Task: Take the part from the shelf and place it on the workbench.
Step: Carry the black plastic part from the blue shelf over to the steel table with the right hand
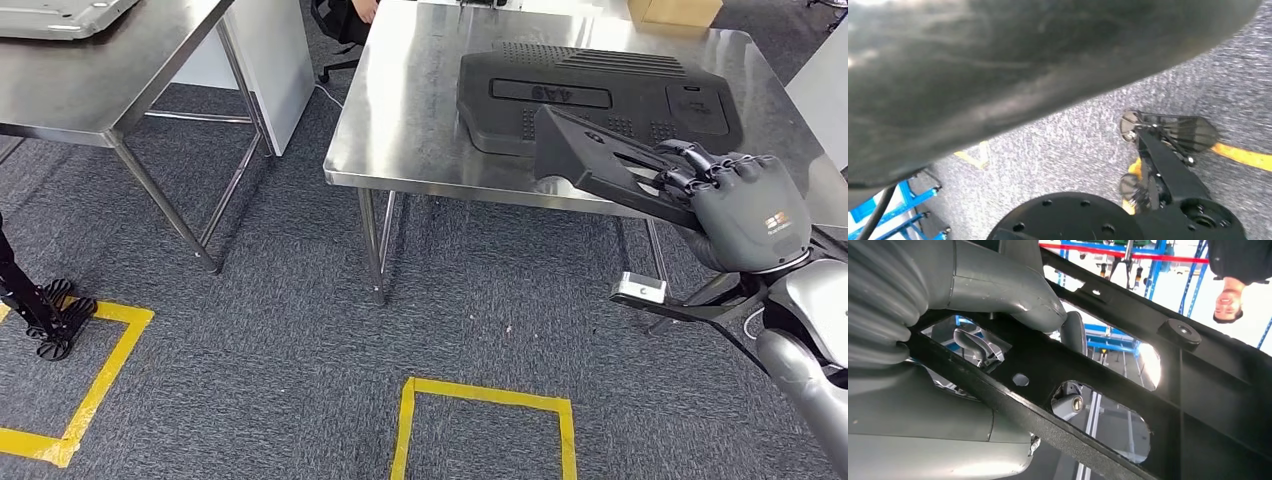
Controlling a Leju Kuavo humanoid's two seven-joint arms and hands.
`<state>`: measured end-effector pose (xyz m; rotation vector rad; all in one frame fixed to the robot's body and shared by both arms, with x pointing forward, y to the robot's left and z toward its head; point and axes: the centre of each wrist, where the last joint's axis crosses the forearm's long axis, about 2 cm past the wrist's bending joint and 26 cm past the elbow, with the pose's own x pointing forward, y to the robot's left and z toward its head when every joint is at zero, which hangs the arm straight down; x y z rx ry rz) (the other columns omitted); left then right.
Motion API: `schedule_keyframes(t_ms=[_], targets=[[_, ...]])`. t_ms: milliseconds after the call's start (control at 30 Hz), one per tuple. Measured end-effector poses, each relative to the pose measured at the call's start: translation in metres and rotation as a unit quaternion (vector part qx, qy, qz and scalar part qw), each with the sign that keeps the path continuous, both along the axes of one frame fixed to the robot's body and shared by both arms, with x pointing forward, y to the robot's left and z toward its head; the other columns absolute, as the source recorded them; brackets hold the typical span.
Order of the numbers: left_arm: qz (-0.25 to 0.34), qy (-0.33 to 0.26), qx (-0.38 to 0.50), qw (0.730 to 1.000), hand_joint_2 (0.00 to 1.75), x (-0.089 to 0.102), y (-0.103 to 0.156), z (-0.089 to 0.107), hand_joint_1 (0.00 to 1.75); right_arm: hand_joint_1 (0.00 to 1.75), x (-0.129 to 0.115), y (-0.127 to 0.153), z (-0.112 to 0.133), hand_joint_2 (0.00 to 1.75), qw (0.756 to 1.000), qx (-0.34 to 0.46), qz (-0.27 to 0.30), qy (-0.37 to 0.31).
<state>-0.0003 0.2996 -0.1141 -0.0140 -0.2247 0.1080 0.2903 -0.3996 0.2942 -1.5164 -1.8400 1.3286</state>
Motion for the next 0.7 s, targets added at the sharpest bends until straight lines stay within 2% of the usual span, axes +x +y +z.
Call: schedule_keyframes(t_ms=[700], targets=[[0.0, -0.001, 0.003, 1.0, 0.0, -0.001, 0.002, 0.0, 0.0, 1.75, 0.012, 0.011, 0.002, 1.75, 1.0, 0.005, 0.01, 0.006]])
